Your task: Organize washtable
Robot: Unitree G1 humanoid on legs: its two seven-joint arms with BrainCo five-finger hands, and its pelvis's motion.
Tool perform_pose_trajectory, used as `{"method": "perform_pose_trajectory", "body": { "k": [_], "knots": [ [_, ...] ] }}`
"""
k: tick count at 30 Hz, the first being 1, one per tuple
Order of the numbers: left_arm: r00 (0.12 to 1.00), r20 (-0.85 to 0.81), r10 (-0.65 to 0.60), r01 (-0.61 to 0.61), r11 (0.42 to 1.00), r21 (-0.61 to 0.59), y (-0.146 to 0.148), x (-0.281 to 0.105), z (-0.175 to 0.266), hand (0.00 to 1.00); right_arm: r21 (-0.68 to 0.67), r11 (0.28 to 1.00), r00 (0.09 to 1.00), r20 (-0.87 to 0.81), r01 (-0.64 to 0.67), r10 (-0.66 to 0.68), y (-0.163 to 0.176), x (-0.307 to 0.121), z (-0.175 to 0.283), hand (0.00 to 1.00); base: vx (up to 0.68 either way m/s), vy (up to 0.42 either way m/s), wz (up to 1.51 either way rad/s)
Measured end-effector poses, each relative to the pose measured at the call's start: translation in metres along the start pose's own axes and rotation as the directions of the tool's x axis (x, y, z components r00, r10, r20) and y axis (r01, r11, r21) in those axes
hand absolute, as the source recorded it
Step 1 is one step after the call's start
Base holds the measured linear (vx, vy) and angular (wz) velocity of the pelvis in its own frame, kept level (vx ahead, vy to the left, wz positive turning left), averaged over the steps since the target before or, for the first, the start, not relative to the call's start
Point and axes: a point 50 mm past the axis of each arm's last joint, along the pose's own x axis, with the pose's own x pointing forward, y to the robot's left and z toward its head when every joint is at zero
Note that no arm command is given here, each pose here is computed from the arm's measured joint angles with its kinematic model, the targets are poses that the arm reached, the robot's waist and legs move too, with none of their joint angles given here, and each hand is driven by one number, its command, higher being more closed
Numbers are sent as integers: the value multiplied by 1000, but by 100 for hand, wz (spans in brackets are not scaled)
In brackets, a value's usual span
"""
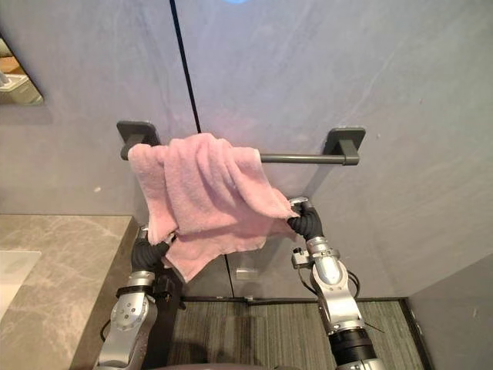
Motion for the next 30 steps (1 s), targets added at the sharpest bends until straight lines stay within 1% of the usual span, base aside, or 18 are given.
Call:
{"method": "perform_pose_trajectory", "body": {
  "k": [4,10,13,19,30],
  "knots": [
    [1000,5,-22,22,1000,-3,-2,1,1,100,19,999,999,-14,34,-33,-3,-4,-4,100,0,0,0],
    [999,18,-28,28,1000,-10,-5,4,3,100,49,997,998,-18,60,-59,-6,-6,-5,100,0,0,0],
    [1000,17,-22,23,999,-32,-9,4,3,100,54,996,997,-21,76,-75,-9,-6,-6,100,0,0,0],
    [999,17,-47,47,998,-36,-11,4,3,100,76,990,992,-46,117,-114,-11,-8,-11,100,0,0,0],
    [998,11,-70,70,997,-42,-15,7,2,100,98,983,986,-83,154,-147,-14,-12,-20,100,6,1,-3]
  ]
}}
